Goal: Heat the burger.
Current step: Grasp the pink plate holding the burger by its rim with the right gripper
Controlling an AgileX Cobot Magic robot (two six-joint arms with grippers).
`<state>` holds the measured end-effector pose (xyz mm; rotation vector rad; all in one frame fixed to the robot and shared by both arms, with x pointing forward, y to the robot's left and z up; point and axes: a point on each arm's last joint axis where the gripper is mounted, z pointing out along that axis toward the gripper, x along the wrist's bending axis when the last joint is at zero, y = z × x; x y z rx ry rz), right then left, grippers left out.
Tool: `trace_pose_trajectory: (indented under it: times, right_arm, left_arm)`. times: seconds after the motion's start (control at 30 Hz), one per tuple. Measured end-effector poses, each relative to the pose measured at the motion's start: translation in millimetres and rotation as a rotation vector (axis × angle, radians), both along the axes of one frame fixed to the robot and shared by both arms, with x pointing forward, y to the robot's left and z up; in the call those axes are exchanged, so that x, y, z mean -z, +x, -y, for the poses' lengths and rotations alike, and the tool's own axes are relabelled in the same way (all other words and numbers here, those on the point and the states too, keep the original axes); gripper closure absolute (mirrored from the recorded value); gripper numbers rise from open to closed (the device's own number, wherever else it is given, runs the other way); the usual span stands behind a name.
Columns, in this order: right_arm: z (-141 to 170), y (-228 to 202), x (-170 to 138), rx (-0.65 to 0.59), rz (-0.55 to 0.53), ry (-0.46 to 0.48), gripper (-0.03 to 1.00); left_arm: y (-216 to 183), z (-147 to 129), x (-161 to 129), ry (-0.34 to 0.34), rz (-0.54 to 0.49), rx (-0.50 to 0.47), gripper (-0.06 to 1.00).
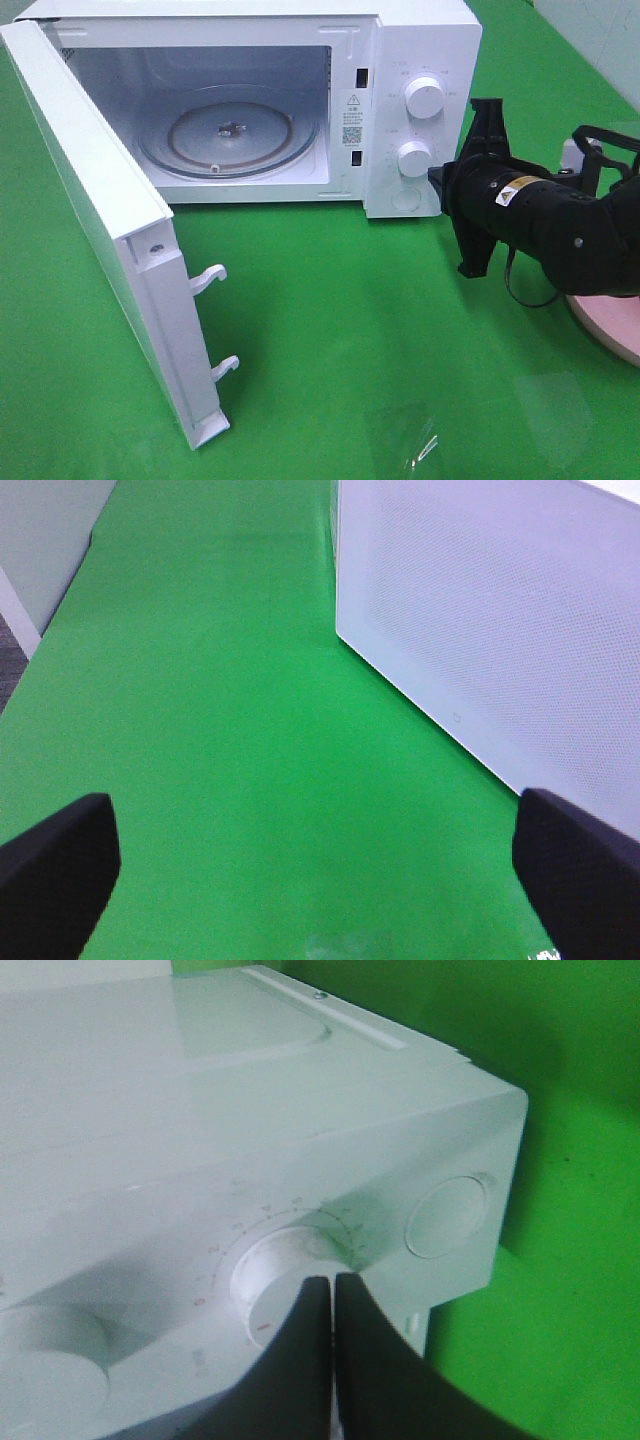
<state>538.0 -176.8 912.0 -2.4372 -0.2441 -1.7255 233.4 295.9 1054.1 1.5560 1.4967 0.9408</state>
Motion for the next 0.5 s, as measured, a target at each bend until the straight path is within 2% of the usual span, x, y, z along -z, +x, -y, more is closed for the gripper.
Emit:
trace_pose_trajectory:
  times: [0.03,0.07,0.1,0.13,0.17,0.2,0.23,0.27,0.33,0.37,0.4,0.43,0.47,0.5]
  right_arm:
    - [0.0,0.0,0.0,0.0,0.0,0.0,0.95]
    - [1.6,-5.4,-4.5,-0.024,-0.015,-0.046,0.95]
    - [1.6,-5.4,-4.5,-0.024,-0.015,-0.046,0.95]
    - [2.8,-10.4,-8.3,-0.054,-0.033,-0.104,0.95]
    - [2.8,-10.4,-8.3,-0.054,-0.033,-0.104,0.95]
    - [3.1,-14.1,-12.9,-0.093,-0.05,-0.17,0.95]
    - [3.1,-14.1,-12.9,-0.093,-0.05,-0.17,0.95]
    - [3.3,-17.3,-19.8,-0.138,-0.048,-0.247,0.95]
    - [3.5,-18.7,-23.8,-0.154,-0.042,-0.273,0.95]
    - [4.0,-21.7,-29.4,-0.189,-0.036,-0.331,0.95]
    - [4.0,-21.7,-29.4,-0.189,-0.036,-0.331,0.95]
    - [4.4,-24.9,-35.5,-0.227,-0.03,-0.391,0.95]
    - [4.4,-24.9,-35.5,-0.227,-0.03,-0.391,0.95]
    - [4.8,-28.1,-39.7,-0.263,-0.03,-0.444,0.95]
  left_arm:
    - [0.0,0.0,0.0,0.0,0.0,0.0,-0.05]
    - [0.0,0.0,0.0,0.0,0.0,0.0,-0.05]
    - [0.0,0.0,0.0,0.0,0.0,0.0,-0.05]
    - [0.0,0.0,0.0,0.0,0.0,0.0,-0.05]
    - [0.0,0.0,0.0,0.0,0.0,0.0,-0.05]
    - [0.0,0.0,0.0,0.0,0.0,0.0,-0.05]
    - [0.0,0.0,0.0,0.0,0.0,0.0,-0.05]
    - [0.0,0.0,0.0,0.0,0.0,0.0,-0.05]
    - [0.0,0.0,0.0,0.0,0.0,0.0,-0.05]
    - [0.0,0.0,0.0,0.0,0.0,0.0,-0.05]
    - [0.0,0.0,0.0,0.0,0.0,0.0,-0.05]
    - [0.0,0.0,0.0,0.0,0.0,0.0,-0.05]
    - [0.0,0.0,0.0,0.0,0.0,0.0,-0.05]
    - [0.0,0.0,0.0,0.0,0.0,0.0,-0.05]
